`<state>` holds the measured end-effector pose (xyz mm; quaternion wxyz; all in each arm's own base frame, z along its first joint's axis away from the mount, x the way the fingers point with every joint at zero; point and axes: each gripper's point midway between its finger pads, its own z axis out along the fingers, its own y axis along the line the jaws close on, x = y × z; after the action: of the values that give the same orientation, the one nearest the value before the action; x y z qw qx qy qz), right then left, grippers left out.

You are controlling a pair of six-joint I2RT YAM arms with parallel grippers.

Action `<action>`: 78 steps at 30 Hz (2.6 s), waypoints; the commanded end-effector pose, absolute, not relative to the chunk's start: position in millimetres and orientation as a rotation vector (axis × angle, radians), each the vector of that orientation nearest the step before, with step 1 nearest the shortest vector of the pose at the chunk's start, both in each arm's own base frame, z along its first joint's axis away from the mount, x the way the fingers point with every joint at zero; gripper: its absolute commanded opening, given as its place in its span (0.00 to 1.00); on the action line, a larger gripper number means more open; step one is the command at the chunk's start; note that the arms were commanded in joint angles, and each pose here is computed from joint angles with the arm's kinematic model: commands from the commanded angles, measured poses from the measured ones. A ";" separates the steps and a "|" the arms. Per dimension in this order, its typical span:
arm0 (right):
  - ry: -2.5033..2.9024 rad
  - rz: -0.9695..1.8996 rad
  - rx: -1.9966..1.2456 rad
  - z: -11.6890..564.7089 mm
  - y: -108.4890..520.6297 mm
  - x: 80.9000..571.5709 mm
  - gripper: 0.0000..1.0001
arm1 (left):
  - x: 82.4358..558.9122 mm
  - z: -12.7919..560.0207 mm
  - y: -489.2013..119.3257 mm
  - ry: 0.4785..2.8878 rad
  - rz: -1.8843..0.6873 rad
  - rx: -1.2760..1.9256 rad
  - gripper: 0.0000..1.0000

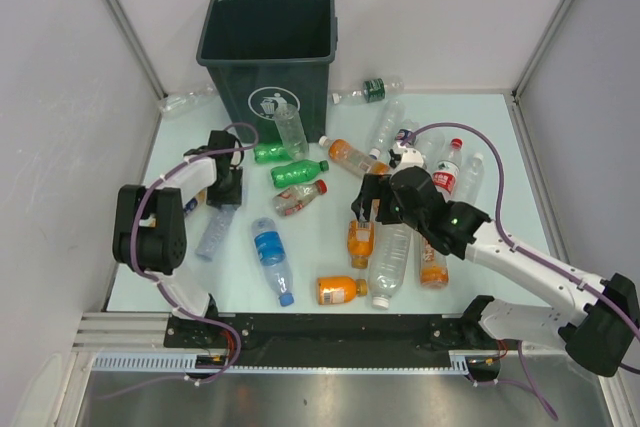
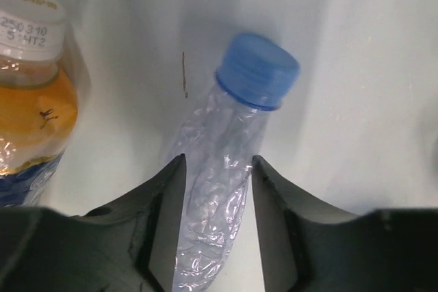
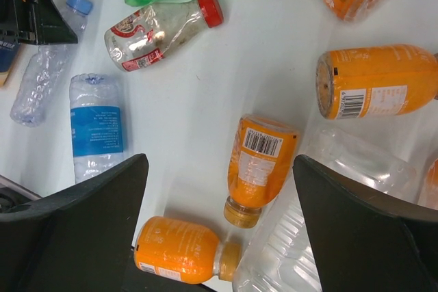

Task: Put the plastic bottles in the bin
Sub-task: Pick up the plastic bottle at the center of the board, then place the plastic bottle in the trash bin.

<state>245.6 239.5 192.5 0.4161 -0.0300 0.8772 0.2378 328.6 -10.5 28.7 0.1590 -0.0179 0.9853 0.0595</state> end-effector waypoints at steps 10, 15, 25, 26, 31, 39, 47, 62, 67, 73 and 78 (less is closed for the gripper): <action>2.171 0.634 -0.015 205.5 235.3 244.2 0.91 | 333.4 99.2 -25.5 2.627 0.094 -0.104 0.07; 2.170 0.641 -0.003 208.3 233.4 241.3 0.90 | 333.6 140.4 -31.9 2.532 0.055 -0.093 0.00; 2.140 0.633 0.025 220.1 220.8 235.9 0.90 | 344.3 285.1 -55.5 2.209 -0.139 -0.028 0.00; 2.138 0.633 0.023 220.7 220.0 234.8 0.90 | 350.0 311.4 -59.0 2.148 -0.163 -0.024 0.00; 2.105 0.640 0.029 231.4 213.9 233.4 0.90 | 375.4 404.8 -83.4 1.892 -0.315 0.028 0.03; 2.028 0.631 0.033 245.7 212.2 244.5 0.90 | 424.8 515.0 -96.4 1.568 -0.404 -0.007 0.03; 1.967 0.587 0.067 254.7 206.9 259.4 0.90 | 472.1 593.4 -104.9 1.202 -0.438 0.013 0.05; 1.968 0.540 0.100 252.2 195.3 264.2 0.90 | 558.0 556.7 -80.4 1.149 -0.258 -0.114 0.29; 1.985 0.541 0.101 248.3 196.0 264.5 0.90 | 565.2 547.9 -85.4 1.186 -0.258 -0.085 0.88; 2.006 0.528 0.126 242.7 191.9 264.3 0.98 | 544.8 564.4 -87.5 1.180 -0.290 -0.073 1.00; 2.038 0.489 0.144 234.2 185.5 262.3 1.00 | 516.0 569.8 -92.5 1.235 -0.345 -0.056 1.00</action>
<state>260.6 192.9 236.1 0.4974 0.0413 0.8392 0.2161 572.7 -90.4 508.2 0.7832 -0.0382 0.6071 -0.1285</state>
